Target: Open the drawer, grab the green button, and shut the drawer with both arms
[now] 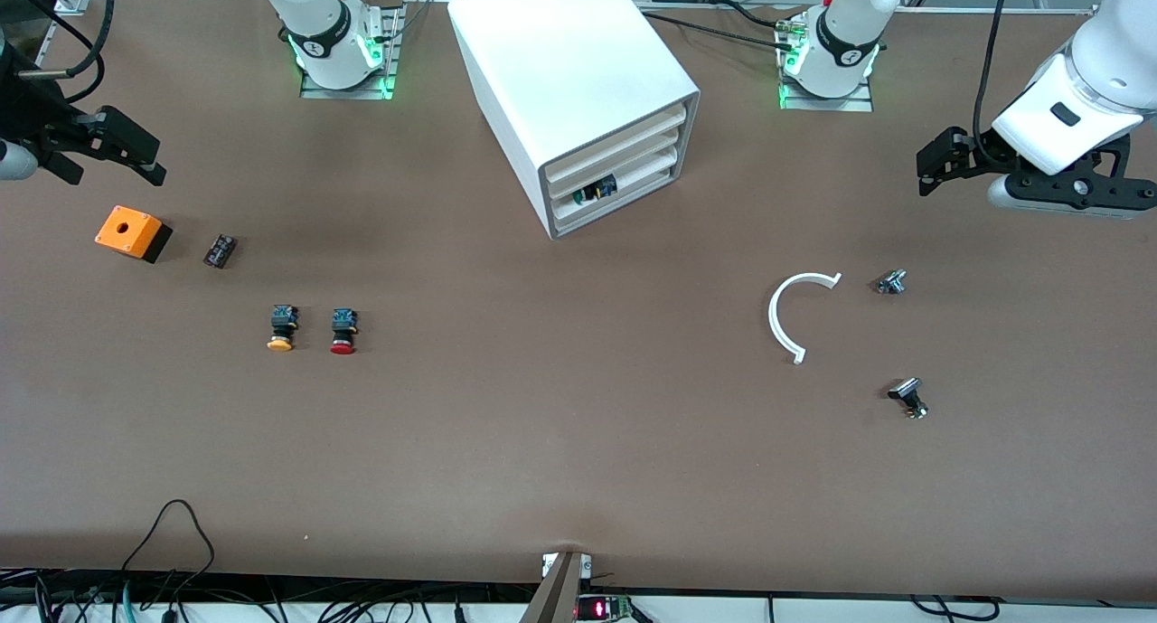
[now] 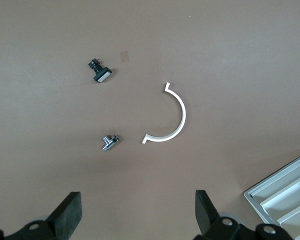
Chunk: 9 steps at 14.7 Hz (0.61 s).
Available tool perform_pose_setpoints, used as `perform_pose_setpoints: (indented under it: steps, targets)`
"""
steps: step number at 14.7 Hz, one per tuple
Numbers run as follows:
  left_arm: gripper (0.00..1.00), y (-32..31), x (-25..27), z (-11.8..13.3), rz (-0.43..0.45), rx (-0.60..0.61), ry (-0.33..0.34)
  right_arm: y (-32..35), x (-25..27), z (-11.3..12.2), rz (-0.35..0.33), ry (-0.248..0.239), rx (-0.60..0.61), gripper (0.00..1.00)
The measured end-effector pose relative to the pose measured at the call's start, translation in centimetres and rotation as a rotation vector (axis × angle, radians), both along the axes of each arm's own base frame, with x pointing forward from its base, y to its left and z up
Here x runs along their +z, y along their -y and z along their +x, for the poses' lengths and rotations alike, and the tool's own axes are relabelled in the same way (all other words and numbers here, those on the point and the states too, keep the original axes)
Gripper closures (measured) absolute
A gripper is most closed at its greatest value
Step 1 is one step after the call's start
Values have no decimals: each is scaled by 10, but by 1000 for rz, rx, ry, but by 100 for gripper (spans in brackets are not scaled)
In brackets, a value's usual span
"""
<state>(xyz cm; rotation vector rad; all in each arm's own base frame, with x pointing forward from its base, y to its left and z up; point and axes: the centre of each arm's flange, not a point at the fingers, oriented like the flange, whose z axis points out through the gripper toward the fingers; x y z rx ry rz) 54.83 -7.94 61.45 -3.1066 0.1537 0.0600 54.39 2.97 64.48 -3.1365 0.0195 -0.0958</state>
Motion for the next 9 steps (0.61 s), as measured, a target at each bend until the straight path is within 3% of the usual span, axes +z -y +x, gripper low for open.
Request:
perform_pose_setpoints:
  steps: [9]
  targets:
    - [0,0,0,0,0,0,-2,14,-5,-1,43,-26,1,0]
